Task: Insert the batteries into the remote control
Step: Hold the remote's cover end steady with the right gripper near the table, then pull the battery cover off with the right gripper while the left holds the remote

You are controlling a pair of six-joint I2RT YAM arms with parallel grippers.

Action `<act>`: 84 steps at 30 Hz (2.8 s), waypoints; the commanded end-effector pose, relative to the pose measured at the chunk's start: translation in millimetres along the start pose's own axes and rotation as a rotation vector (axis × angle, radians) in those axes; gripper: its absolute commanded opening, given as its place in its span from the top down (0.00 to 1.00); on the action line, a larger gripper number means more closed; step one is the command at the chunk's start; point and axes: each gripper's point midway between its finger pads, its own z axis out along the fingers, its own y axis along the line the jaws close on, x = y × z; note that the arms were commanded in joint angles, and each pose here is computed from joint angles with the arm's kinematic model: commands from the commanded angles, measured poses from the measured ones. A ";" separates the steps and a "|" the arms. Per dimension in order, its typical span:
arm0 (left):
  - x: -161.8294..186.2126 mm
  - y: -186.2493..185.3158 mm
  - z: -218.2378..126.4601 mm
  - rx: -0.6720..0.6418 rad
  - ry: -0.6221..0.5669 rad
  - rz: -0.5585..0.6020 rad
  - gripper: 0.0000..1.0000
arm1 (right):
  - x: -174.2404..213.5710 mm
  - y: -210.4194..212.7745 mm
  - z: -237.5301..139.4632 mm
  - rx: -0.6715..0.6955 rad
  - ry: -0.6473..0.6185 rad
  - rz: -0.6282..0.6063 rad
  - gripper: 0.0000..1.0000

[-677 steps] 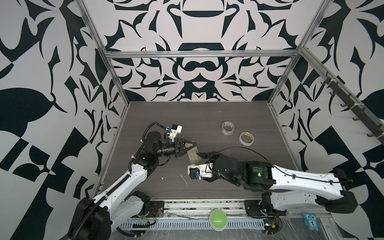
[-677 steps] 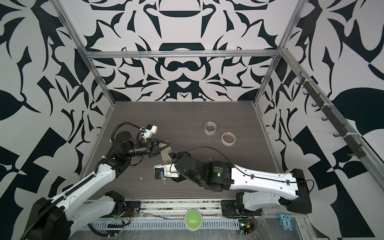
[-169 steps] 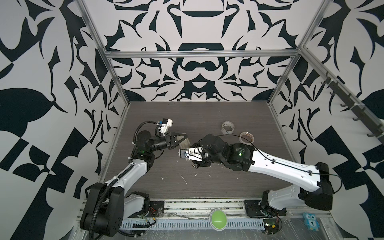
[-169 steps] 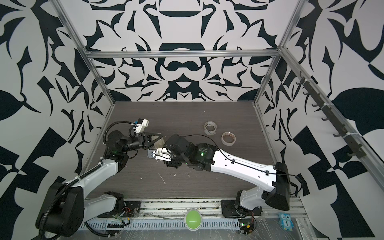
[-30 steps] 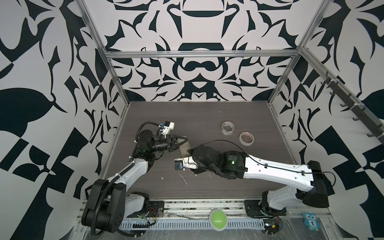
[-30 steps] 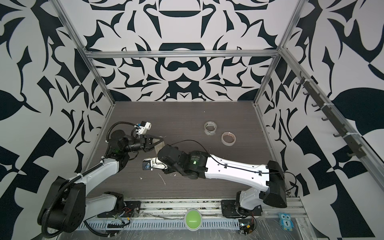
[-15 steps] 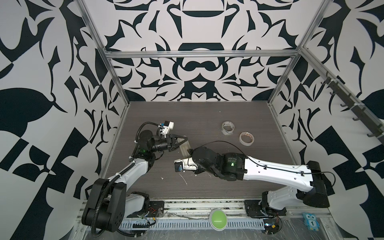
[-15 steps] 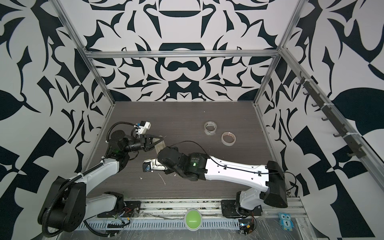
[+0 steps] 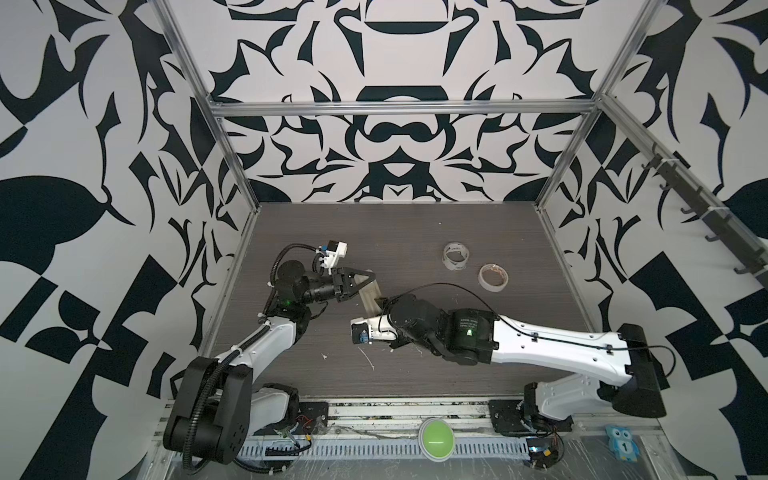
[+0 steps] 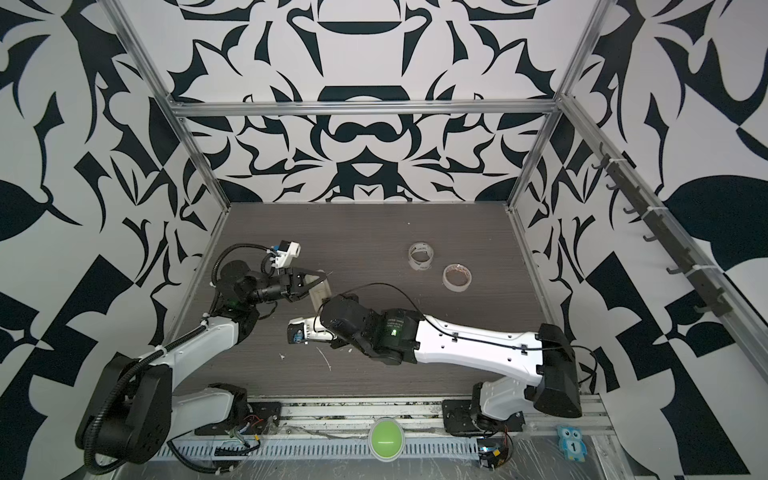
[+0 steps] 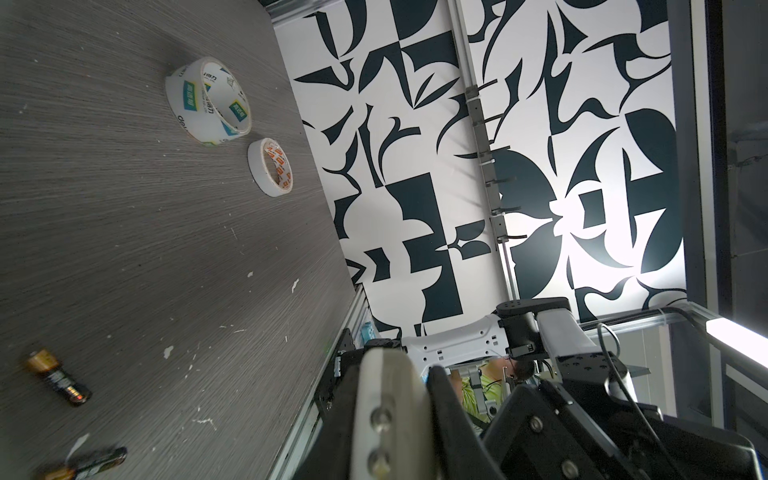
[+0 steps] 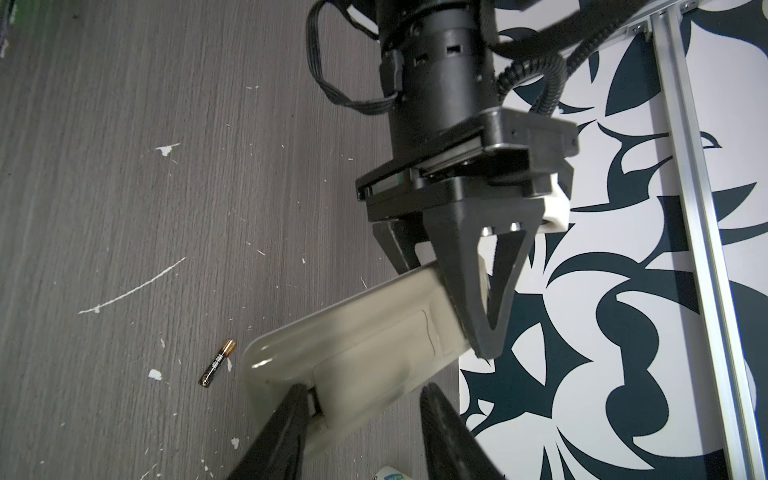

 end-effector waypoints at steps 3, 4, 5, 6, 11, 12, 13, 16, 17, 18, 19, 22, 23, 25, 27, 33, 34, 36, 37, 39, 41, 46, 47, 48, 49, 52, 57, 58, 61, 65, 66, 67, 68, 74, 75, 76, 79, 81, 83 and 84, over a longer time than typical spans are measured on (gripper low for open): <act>17.7 -19.5 4.1 0.060 0.099 0.005 1.00 | 10.5 -14.8 5.2 0.095 0.041 0.003 0.52; 17.8 -19.4 4.2 0.059 0.100 0.003 1.00 | 11.2 -15.1 5.3 0.101 0.043 -0.002 0.53; 17.9 -19.2 4.2 0.059 0.100 0.003 1.00 | 11.3 -16.5 4.8 0.107 0.042 -0.001 0.53; 17.5 -19.1 4.2 0.058 0.098 0.001 1.00 | 11.1 -17.7 4.3 0.115 0.041 -0.002 0.53; 17.7 -19.4 4.2 0.059 0.099 0.003 1.00 | 10.8 -24.5 3.4 0.147 0.043 0.001 0.54; 17.5 -19.4 4.1 0.059 0.098 0.003 1.00 | 10.4 -24.7 3.1 0.149 0.042 0.001 0.54; 17.7 -19.0 4.1 0.058 0.098 0.002 1.00 | 10.0 -25.7 3.1 0.153 0.041 0.004 0.54; 17.7 -18.7 4.0 0.058 0.098 0.001 1.00 | 8.0 -27.3 2.8 0.159 0.034 0.007 0.54; 17.5 -18.4 4.1 0.057 0.097 0.000 1.00 | 7.2 -28.3 2.3 0.162 0.030 0.008 0.54; 17.5 -18.3 4.1 0.057 0.097 -0.001 1.00 | 6.8 -28.6 2.1 0.163 0.028 0.009 0.54; 17.5 -18.1 4.2 0.057 0.097 0.000 1.00 | 6.5 -29.5 1.8 0.166 0.027 0.009 0.54; 17.0 -17.0 4.3 0.055 0.095 -0.003 1.00 | 5.7 -29.5 1.7 0.167 0.022 0.010 0.54; 17.3 -17.1 4.4 0.055 0.096 -0.001 1.00 | 5.6 -29.9 1.7 0.168 0.021 0.013 0.54; 16.9 -16.7 4.7 0.055 0.096 -0.003 1.00 | 5.7 -30.7 1.5 0.171 0.021 0.014 0.54; 16.8 -16.7 4.7 0.055 0.096 -0.002 1.00 | 4.3 -31.5 0.7 0.173 0.014 0.019 0.54; 16.9 -15.6 4.9 0.053 0.098 -0.008 1.00 | 1.9 -32.6 -0.3 0.178 0.000 0.026 0.54; 16.6 -15.5 4.8 0.053 0.096 -0.007 1.00 | 1.4 -32.9 -0.6 0.178 -0.004 0.028 0.55; 16.6 -15.5 4.8 0.053 0.096 -0.008 1.00 | 0.6 -34.0 -1.1 0.183 -0.008 0.029 0.55; 16.5 -15.9 4.6 0.053 0.095 -0.005 1.00 | -0.1 -33.9 -1.0 0.183 -0.011 0.030 0.55; 16.8 -15.9 4.7 0.053 0.096 -0.007 1.00 | -0.5 -34.7 -1.2 0.185 -0.013 0.030 0.55; 16.9 -16.2 4.8 0.054 0.097 -0.005 1.00 | -0.7 -34.9 -0.7 0.187 -0.012 0.030 0.55; 17.4 -17.1 4.4 0.054 0.096 -0.003 1.00 | -2.1 -37.8 -0.5 0.199 -0.016 0.029 0.55; 17.6 -17.3 4.3 0.055 0.097 -0.002 1.00 | -2.9 -37.6 -0.4 0.199 -0.018 0.028 0.55; 17.4 -17.4 4.1 0.055 0.095 -0.002 1.00 | -3.2 -38.1 -0.2 0.201 -0.017 0.028 0.55; 17.8 -17.0 4.2 0.054 0.096 -0.004 1.00 | -3.2 -39.2 -0.1 0.207 -0.016 0.028 0.55; 17.7 -16.9 4.3 0.054 0.097 -0.005 1.00 | -2.5 -40.9 0.5 0.217 -0.011 0.029 0.55; 17.2 -15.9 4.6 0.053 0.097 -0.007 1.00 | -3.4 -46.1 -4.0 0.239 -0.018 0.034 0.55; 17.3 -15.6 4.7 0.052 0.097 -0.009 1.00 | -3.2 -47.0 -4.9 0.243 -0.021 0.036 0.55; 17.3 -15.3 4.7 0.052 0.097 -0.009 1.00 | -3.7 -48.9 -6.9 0.253 -0.027 0.039 0.56; 17.4 -15.1 4.7 0.051 0.097 -0.011 1.00 | -5.5 -51.4 -10.5 0.262 -0.043 0.045 0.56; 17.2 -14.9 4.5 0.050 0.097 -0.012 1.00 | -6.4 -52.4 -11.7 0.266 -0.048 0.049 0.56; 17.4 -15.0 4.6 0.051 0.098 -0.011 1.00 | -6.5 -52.2 -12.3 0.267 -0.051 0.049 0.57; 17.4 -14.4 4.8 0.049 0.098 -0.013 1.00 | -7.1 -52.6 -13.2 0.268 -0.056 0.053 0.57; 16.9 -12.9 4.7 0.045 0.095 -0.017 1.00 | -9.7 -53.9 -16.1 0.278 -0.071 0.056 0.57; 17.2 -12.9 4.7 0.045 0.095 -0.017 1.00 | -10.2 -54.1 -16.7 0.280 -0.075 0.058 0.57; 17.4 -12.5 4.8 0.043 0.096 -0.016 1.00 | -10.5 -55.1 -17.8 0.282 -0.079 0.060 0.57; 17.3 -11.6 4.8 0.039 0.095 -0.016 1.00 | -10.7 -56.1 -18.4 0.286 -0.080 0.060 0.57; 17.1 -11.6 4.8 0.037 0.094 -0.017 1.00 | -11.1 -56.8 -19.0 0.290 -0.083 0.061 0.57; 17.7 -10.0 4.8 0.031 0.096 -0.020 1.00 | -11.7 -58.6 -20.6 0.299 -0.086 0.064 0.58; 17.8 -9.3 4.8 0.028 0.096 -0.021 1.00 | -11.6 -58.7 -21.3 0.300 -0.087 0.064 0.58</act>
